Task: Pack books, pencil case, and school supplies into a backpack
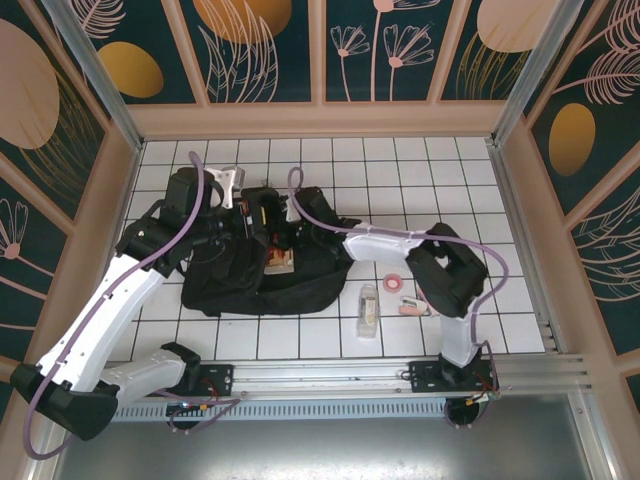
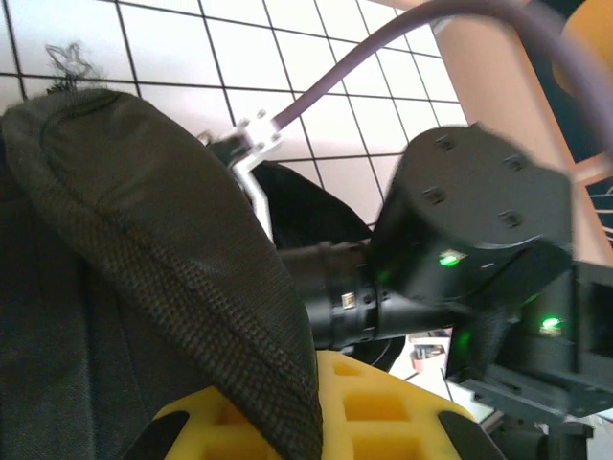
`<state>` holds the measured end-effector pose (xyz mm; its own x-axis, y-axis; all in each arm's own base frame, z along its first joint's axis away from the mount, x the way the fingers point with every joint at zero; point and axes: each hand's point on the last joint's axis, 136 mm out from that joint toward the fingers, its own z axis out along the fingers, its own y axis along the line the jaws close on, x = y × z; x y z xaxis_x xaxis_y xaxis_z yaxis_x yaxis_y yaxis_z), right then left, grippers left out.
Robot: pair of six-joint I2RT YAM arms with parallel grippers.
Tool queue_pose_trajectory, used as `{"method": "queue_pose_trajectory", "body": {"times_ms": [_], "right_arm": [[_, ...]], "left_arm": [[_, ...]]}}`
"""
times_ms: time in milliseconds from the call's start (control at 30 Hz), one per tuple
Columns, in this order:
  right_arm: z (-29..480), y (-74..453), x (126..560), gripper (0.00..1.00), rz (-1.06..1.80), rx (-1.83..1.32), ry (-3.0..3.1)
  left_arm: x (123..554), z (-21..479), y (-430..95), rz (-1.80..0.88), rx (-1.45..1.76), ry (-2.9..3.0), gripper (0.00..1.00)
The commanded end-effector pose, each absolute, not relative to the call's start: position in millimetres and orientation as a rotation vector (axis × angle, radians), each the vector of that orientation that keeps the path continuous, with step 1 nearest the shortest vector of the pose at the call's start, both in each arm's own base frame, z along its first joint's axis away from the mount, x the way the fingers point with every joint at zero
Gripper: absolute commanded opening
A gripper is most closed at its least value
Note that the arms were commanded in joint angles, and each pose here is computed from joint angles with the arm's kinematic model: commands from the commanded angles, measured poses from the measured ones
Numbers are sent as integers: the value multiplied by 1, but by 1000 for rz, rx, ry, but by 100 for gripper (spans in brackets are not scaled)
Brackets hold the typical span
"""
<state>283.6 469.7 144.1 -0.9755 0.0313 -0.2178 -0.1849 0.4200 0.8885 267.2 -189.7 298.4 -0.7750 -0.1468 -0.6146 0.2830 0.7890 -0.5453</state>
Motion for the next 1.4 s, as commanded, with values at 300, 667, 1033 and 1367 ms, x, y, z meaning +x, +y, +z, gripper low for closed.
{"method": "queue_pose_trajectory", "body": {"times_ms": [300, 667, 1033, 1367], "right_arm": [[140, 524, 274, 33, 1587, -219, 2523], [172, 489, 276, 54, 1400, -292, 2473], [208, 440, 267, 55, 1438, -260, 2370], [213, 383, 271, 51, 1116, -116, 2446]], "left_arm": [[277, 361, -188, -830, 149, 2089, 0], [269, 353, -179, -799, 142, 2100, 0], [262, 343, -176, -811, 124, 2110, 0], [257, 337, -180, -858, 117, 2120, 0]]}}
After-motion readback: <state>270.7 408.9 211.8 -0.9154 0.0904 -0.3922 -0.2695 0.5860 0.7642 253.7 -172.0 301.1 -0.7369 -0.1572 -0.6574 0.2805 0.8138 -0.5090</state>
